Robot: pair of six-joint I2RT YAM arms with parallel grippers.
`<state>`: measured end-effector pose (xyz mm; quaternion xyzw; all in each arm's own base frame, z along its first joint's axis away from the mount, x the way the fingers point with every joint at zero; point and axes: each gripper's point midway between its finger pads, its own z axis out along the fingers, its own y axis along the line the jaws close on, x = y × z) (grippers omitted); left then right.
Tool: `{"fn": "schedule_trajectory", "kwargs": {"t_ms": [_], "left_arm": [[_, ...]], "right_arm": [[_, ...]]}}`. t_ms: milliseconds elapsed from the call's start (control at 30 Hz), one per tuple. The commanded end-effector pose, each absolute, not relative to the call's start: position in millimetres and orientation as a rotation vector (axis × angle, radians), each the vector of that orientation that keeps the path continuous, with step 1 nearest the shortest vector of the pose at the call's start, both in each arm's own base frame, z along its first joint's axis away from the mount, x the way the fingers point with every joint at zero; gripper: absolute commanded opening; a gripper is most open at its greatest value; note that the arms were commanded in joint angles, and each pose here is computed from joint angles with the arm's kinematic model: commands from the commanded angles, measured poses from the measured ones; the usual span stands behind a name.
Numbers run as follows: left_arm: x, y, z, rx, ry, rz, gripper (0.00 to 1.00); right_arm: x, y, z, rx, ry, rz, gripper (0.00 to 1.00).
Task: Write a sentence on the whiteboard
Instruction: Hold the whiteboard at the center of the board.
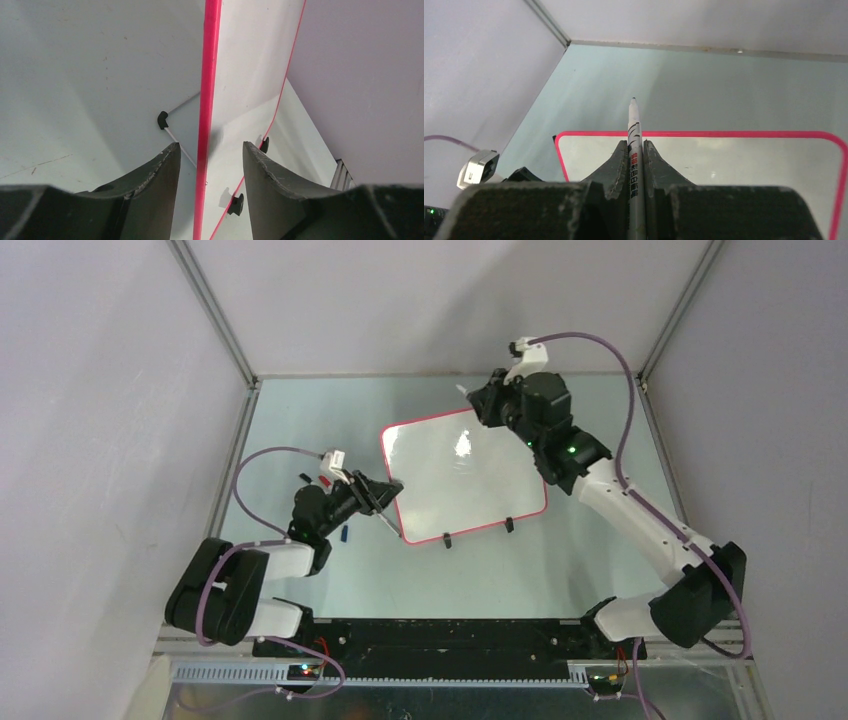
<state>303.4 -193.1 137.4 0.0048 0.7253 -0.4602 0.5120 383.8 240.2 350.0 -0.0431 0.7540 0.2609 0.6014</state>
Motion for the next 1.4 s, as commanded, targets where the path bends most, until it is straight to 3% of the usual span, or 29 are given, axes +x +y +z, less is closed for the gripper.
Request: {"fn": "schedule_trajectory", "kwargs": {"t_ms": [0,233,867,1367], "left_arm": [[315.5,-198.8,155.4,0.039,1.684,-1.086,0.53],[316.6,-201.6,153.2,0.052,1.701,-1.078,0.43],[320.1,-197.4,149.0,0.062,1.747,-0.989,0.42],[320.4,-205.1,143.8,0.095,1.761,-0.991,0.4]], "right_arm": [[388.1,266.9,362.3,-0.154,1.668,0.603,0.0],[373.5,316.7,353.8,-0.285,1.692,0.624,0.0],[354.1,346.5,342.9,-0.352,1.693,0.556,0.0],[343.3,323.1,349.3,-0.315,1.73,0.508,0.0]]}}
